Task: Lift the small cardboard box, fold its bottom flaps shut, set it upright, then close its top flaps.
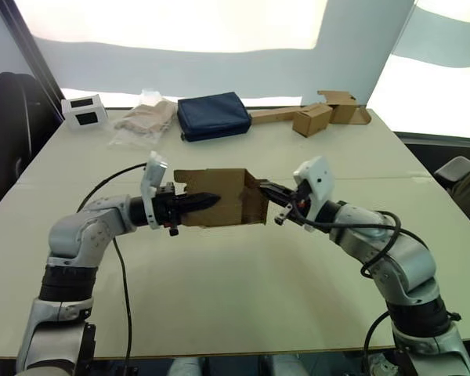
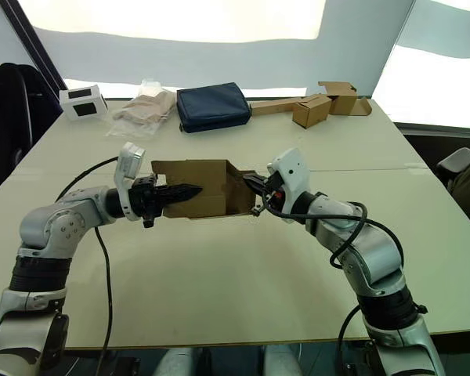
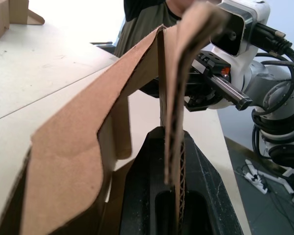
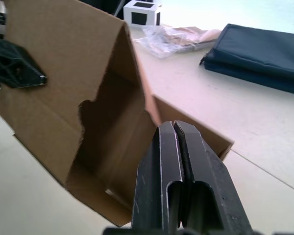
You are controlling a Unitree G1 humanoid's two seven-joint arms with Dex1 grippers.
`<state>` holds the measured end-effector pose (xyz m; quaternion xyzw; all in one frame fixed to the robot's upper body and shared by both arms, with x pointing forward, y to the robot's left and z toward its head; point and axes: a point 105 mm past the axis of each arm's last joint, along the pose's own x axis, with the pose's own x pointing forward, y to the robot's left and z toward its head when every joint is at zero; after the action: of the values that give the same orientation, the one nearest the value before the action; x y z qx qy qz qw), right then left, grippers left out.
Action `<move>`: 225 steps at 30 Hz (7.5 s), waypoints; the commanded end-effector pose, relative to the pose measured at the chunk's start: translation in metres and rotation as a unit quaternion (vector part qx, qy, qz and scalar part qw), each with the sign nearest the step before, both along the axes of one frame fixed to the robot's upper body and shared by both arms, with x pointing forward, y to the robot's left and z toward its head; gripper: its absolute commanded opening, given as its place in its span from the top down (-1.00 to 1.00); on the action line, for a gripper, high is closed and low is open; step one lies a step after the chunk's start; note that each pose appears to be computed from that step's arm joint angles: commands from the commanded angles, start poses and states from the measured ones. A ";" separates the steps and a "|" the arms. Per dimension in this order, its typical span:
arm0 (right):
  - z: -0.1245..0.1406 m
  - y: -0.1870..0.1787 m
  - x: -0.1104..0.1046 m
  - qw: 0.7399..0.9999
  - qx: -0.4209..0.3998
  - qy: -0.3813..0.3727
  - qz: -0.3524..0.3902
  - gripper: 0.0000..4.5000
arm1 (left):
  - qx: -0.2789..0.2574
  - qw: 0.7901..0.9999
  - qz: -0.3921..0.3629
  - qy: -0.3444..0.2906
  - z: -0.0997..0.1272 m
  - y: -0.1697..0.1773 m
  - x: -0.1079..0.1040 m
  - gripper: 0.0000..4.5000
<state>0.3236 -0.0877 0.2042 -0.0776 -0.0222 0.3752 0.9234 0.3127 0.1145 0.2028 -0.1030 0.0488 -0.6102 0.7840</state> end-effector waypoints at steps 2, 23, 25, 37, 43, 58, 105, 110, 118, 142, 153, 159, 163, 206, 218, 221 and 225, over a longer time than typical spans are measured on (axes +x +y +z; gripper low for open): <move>0.017 -0.001 0.001 0.999 0.010 -0.036 -0.006 1.00 | 0.005 1.000 -0.006 -0.028 0.009 0.000 -0.001 1.00; 0.007 0.030 -0.016 0.998 0.004 -0.023 0.061 1.00 | 0.010 0.999 -0.040 -0.013 0.005 -0.003 -0.009 1.00; 0.009 0.033 -0.016 0.998 0.006 -0.023 0.066 1.00 | 0.011 0.999 -0.047 -0.002 0.005 -0.003 -0.011 1.00; 0.015 0.053 -0.020 0.995 0.007 -0.045 0.085 1.00 | -0.012 0.998 -0.047 0.032 0.012 -0.008 -0.010 1.00; 0.016 0.060 -0.020 0.995 0.003 -0.058 0.086 1.00 | -0.027 0.997 -0.046 0.048 0.016 -0.010 -0.009 1.00; 0.020 0.061 -0.027 0.987 -0.018 -0.106 0.117 1.00 | -0.121 0.980 -0.028 0.158 0.030 0.000 -0.004 1.00; 0.030 -0.012 -0.003 0.988 0.114 0.023 0.100 1.00 | 0.065 0.966 0.005 -0.250 0.039 -0.010 0.004 1.00; 0.026 -0.004 -0.001 0.987 0.115 0.031 0.111 1.00 | 0.065 0.966 0.000 -0.252 0.039 -0.012 0.002 1.00; 0.027 0.035 -0.005 0.979 0.122 0.030 0.161 1.00 | 0.068 0.972 -0.047 -0.220 0.031 -0.020 -0.012 1.00; 0.022 0.012 -0.020 0.987 0.068 0.015 0.147 1.00 | 0.035 0.980 0.006 -0.198 0.046 -0.010 0.005 1.00; -0.018 -0.027 -0.016 0.990 0.086 0.080 0.074 1.00 | 0.015 0.978 0.018 -0.207 0.061 -0.008 0.009 1.00; -0.030 -0.020 -0.009 0.988 0.105 0.095 0.069 1.00 | 0.009 0.978 0.010 -0.207 0.063 -0.011 0.007 1.00; -0.027 -0.016 -0.001 0.987 0.116 0.085 0.066 1.00 | 0.005 0.979 0.005 -0.202 0.064 -0.013 0.004 1.00; 0.026 0.043 -0.048 0.958 0.135 0.062 0.246 1.00 | -0.111 0.993 0.001 -0.034 0.069 0.003 0.010 1.00; 0.028 0.046 -0.053 0.953 0.141 0.069 0.257 1.00 | -0.128 0.992 -0.016 -0.014 0.072 -0.002 0.003 1.00; 0.027 0.046 -0.054 0.953 0.135 0.071 0.260 1.00 | -0.128 0.992 -0.017 -0.010 0.071 -0.002 0.002 1.00; 0.026 0.044 -0.053 0.956 0.131 0.068 0.255 1.00 | -0.127 0.992 -0.019 -0.007 0.070 -0.002 -0.001 1.00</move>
<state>0.2884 -0.0571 0.2182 0.0947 -0.0052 0.5542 0.8270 0.3200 0.1142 0.2565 -0.2105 -0.0027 -0.6135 0.7611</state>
